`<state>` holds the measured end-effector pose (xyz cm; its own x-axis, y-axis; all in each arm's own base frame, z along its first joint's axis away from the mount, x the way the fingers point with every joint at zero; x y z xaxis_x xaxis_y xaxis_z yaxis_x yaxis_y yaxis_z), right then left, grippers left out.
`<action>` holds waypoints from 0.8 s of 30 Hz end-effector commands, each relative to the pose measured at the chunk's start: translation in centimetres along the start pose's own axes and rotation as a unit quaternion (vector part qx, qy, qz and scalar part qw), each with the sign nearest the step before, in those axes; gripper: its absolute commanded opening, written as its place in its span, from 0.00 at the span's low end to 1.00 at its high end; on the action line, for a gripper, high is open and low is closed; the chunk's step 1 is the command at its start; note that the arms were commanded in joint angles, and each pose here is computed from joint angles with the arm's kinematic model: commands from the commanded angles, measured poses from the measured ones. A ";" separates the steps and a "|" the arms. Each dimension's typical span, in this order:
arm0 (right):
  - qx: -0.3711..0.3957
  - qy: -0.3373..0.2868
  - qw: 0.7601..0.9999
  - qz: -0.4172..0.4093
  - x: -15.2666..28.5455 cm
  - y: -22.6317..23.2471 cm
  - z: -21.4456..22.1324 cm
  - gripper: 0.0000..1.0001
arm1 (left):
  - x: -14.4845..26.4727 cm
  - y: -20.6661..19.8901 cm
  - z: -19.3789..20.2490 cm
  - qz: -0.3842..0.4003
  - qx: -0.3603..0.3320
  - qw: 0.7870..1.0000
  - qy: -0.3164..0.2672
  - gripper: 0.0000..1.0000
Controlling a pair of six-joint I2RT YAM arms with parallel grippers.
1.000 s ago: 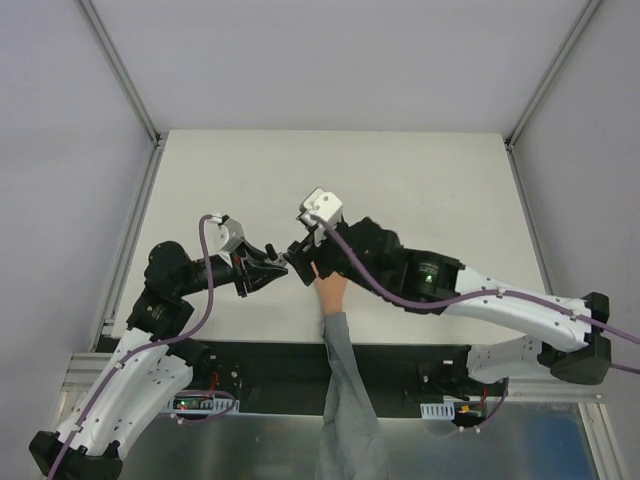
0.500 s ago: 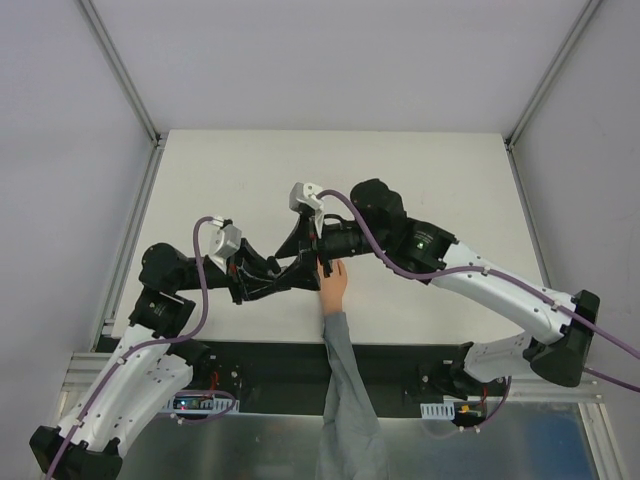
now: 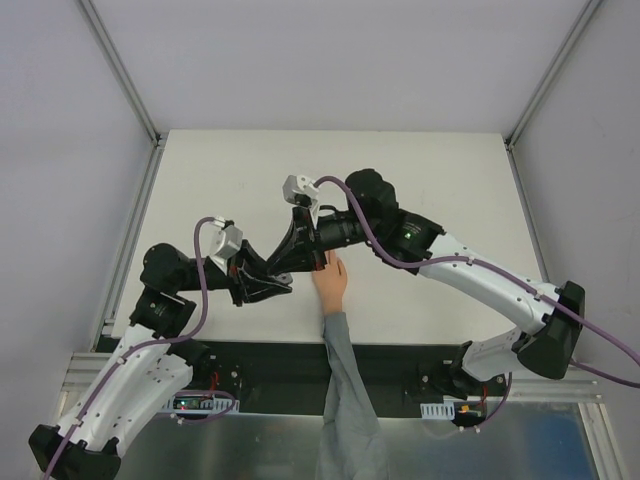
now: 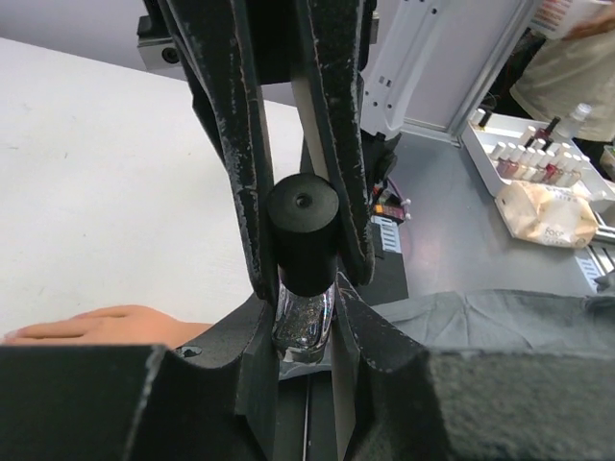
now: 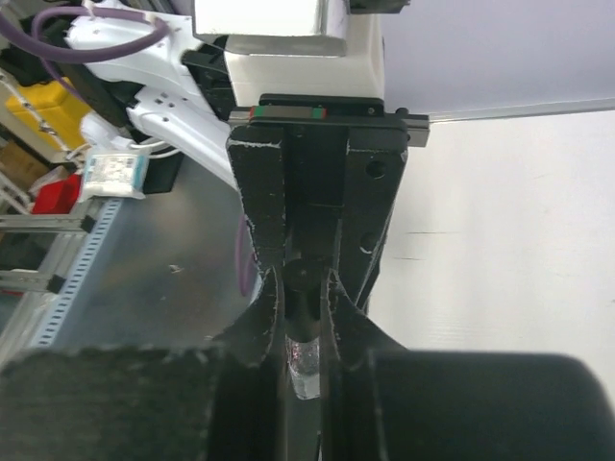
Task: Paint the nails
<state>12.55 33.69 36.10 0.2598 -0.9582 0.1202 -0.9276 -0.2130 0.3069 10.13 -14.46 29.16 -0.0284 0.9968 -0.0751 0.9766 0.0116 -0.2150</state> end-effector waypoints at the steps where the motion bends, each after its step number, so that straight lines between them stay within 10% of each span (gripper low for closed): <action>1: 0.043 -0.009 0.999 0.017 0.3 0.2 -1.4 0.01 | 0.1 1.8 -1.4 -0.104 -0.039 0.993 -0.027 0.00; 4: 0.049 -0.006 0.969 0.240 1.0 -2.7 -1.0 0.00 | 0.6 4.0 -2.8 -0.224 -0.044 0.972 -0.052 0.00; 5: 0.074 -0.009 0.892 0.446 3.2 -5.3 -1.2 0.01 | 0.7 4.7 -3.2 -0.253 -0.044 0.965 -0.055 0.00; 8: 0.103 -0.039 0.759 0.641 4.8 -5.8 -1.6 0.00 | 1.1 6.9 -5.8 -0.337 -0.083 0.935 -0.068 0.00; 11: 0.103 -0.057 0.722 0.682 4.1 -6.2 -2.4 0.00 | 0.7 9.0 -8.2 -0.352 -0.160 0.921 -0.054 0.00; 14: 0.102 -0.061 0.761 0.638 2.4 -6.7 -3.9 0.01 | -0.5 10.1 -9.3 -0.316 -0.181 0.931 -0.022 0.00; 19: 0.053 -0.049 0.841 0.537 3.1 -6.0 -5.1 0.41 | -1.6 9.1 -8.7 -0.220 -0.192 0.956 0.000 0.00; 24: 0.046 -0.052 0.914 0.400 5.3 -2.9 -4.4 0.60 | -2.1 7.5 -6.5 -0.120 -0.181 0.976 0.021 0.00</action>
<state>20.36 33.78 38.33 -0.6984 -0.6925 0.1811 -0.7030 0.7112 0.0085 21.04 -15.64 32.38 -0.4463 0.8936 0.0469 0.8948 0.4461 0.0149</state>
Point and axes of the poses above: each gripper's point midway between its finger pads, its own x axis back along the fingers, its own y axis along the line the jaws close on, z = x × y, the point moved 8 cm from there along x, back along the fingers, and after that the axes turned 2 degrees about -x, right-handed, at the moved point
